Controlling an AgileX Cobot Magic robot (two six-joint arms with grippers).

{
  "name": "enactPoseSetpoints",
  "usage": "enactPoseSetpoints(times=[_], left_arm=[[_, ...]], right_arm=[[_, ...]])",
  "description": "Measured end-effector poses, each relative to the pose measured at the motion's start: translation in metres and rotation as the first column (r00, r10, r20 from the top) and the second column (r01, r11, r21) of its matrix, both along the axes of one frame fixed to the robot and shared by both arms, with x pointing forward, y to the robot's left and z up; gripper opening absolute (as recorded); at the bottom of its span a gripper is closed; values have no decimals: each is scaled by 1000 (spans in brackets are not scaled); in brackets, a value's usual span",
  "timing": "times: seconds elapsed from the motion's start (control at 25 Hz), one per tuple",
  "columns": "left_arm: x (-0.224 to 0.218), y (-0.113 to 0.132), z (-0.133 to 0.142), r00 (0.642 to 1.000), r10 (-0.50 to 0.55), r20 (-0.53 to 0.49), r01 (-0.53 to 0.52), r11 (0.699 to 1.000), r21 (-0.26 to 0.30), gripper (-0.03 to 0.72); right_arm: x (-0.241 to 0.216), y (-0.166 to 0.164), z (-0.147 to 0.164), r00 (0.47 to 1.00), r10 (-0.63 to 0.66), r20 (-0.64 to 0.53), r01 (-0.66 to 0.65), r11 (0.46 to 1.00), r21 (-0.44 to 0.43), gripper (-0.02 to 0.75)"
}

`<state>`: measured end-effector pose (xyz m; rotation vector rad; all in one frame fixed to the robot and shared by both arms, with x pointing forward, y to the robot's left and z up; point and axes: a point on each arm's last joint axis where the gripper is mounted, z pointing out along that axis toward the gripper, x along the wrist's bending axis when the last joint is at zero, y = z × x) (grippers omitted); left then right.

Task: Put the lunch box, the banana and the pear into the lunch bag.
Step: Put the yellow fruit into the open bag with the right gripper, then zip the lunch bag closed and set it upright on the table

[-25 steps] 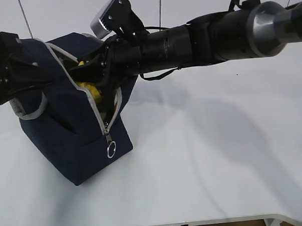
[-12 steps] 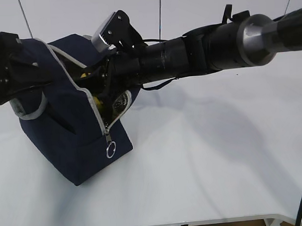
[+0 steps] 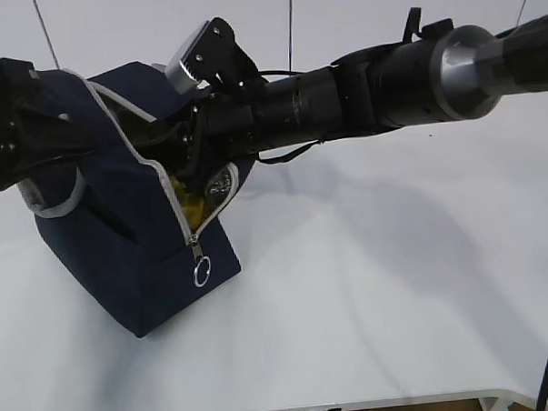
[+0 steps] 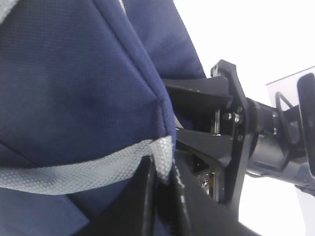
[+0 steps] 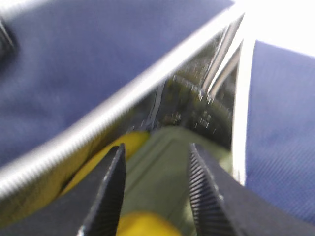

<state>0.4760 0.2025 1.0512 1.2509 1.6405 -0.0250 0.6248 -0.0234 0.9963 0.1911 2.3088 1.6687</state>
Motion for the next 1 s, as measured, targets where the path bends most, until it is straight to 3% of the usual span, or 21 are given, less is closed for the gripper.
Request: enactPoseSetpoints(times=[0.32,0.64,0.84,1.0], left_arm=[[0,0,0,1000,0,0,0,1000,0,8],[0,0,0,1000,-2,1,2,1000,5,8],[0,0,0,1000,-2,1,2,1000,6,8],[0,0,0,1000,-4,1,4,1000,7,8]], right_arm=[[-1,0,5,1000,2,11,-2,1000,6,353],[-13,-12,68,992,-72,99,67,996,61,354],[-19,-22,100,982,-187,-31,190,971,148,354],[-21,-24,106,956,-214,-202,255,946,202,354]])
